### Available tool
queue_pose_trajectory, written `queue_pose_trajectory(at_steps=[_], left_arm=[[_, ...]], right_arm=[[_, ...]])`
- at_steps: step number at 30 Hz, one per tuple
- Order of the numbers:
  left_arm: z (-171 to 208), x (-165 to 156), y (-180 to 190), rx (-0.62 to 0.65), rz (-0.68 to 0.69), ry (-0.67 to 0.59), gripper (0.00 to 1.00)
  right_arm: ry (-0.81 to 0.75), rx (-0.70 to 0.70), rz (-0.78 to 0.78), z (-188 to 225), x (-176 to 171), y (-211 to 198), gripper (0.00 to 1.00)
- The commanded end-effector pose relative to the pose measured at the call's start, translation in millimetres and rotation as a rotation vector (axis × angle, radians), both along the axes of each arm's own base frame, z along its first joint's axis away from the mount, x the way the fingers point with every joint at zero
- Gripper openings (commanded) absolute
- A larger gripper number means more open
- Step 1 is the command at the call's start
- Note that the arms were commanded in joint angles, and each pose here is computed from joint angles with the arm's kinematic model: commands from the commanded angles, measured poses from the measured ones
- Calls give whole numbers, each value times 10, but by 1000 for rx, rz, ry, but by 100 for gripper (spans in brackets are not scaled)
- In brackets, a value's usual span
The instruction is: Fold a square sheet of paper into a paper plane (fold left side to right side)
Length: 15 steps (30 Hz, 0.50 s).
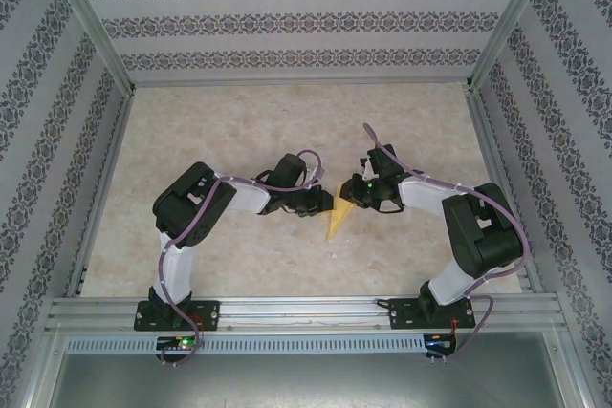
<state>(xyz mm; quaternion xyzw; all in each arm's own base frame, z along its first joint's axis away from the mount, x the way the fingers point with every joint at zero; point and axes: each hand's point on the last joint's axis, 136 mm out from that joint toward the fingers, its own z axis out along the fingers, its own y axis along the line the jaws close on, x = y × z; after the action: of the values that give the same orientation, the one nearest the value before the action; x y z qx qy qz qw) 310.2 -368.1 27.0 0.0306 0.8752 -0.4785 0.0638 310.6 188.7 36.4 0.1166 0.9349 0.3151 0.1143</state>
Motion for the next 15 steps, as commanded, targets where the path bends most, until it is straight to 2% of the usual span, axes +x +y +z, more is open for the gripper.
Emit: queue_pose_trajectory(at_steps=[1,15], left_arm=[[-635,-2,212,191,57,23,14],[-715,5,221,213,64,45,14]], right_arm=[[4,-34,6,-36,-53,-30,19],[26,-62,-15,-139,-112,-100,18]])
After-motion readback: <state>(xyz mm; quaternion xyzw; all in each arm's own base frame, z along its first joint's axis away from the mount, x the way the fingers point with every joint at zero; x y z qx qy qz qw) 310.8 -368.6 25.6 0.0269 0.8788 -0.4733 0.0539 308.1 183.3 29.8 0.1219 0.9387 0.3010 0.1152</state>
